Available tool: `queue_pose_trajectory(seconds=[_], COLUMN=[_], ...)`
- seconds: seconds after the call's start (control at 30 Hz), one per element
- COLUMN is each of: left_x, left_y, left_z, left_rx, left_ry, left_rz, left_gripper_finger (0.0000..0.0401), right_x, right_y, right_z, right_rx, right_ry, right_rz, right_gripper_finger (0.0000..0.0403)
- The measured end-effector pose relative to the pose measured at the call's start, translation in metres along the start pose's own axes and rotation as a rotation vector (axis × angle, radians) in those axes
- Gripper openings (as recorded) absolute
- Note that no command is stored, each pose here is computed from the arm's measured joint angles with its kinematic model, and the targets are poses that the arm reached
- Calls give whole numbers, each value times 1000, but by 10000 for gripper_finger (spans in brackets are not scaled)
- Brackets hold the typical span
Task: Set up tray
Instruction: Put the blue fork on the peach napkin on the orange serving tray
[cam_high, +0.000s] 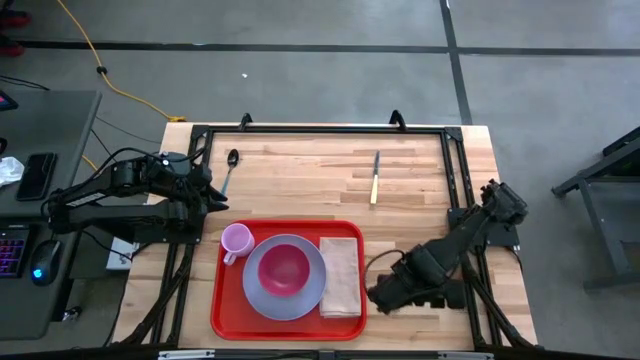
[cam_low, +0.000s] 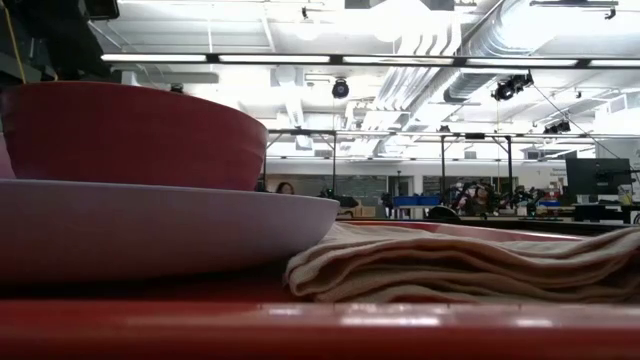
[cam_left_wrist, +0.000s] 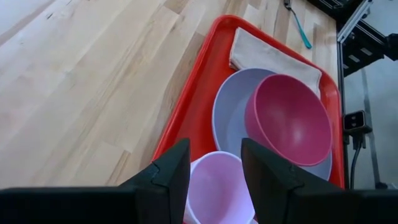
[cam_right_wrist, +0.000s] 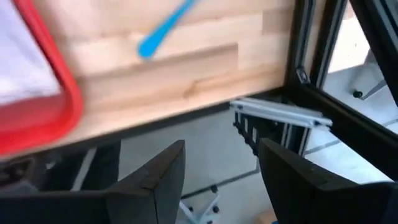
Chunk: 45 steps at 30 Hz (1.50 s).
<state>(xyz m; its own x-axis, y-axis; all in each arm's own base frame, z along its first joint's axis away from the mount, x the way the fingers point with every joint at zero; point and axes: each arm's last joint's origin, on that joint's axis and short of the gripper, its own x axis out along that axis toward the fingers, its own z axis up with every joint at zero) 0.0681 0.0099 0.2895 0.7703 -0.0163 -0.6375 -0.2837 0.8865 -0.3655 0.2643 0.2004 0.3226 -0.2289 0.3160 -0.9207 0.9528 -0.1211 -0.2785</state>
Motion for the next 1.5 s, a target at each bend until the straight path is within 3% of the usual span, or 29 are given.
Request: queue_pose_trajectory(seconds=[0.17, 0.47, 0.57, 1.13, 1.4, 1.5], left_x=[0, 0, 0, 0, 0, 0], left_y=[0, 0, 1, 1, 1, 1], left_z=[0, 1, 1, 1, 1, 1], left_rx=[5, 28, 26, 20, 19, 19], left_ry=[2, -18, -19, -23, -24, -24], left_rz=[-5, 20, 32, 43, 45, 45], left_gripper_finger=[175, 175, 175, 175, 175, 175], right_x=[-7, -11, -12, -11, -16, -19], right_y=[14, 33, 35, 33, 40, 43], right_z=[2, -12, -16, -17, -26, -32], right_rx=[-75, -328, -374, -345, -451, -453], right_ry=[-15, -11, 13, 3, 45, 29], right_rz=[147, 428, 461, 471, 582, 680], right_gripper_finger=[183, 183, 183, 183, 183, 183])
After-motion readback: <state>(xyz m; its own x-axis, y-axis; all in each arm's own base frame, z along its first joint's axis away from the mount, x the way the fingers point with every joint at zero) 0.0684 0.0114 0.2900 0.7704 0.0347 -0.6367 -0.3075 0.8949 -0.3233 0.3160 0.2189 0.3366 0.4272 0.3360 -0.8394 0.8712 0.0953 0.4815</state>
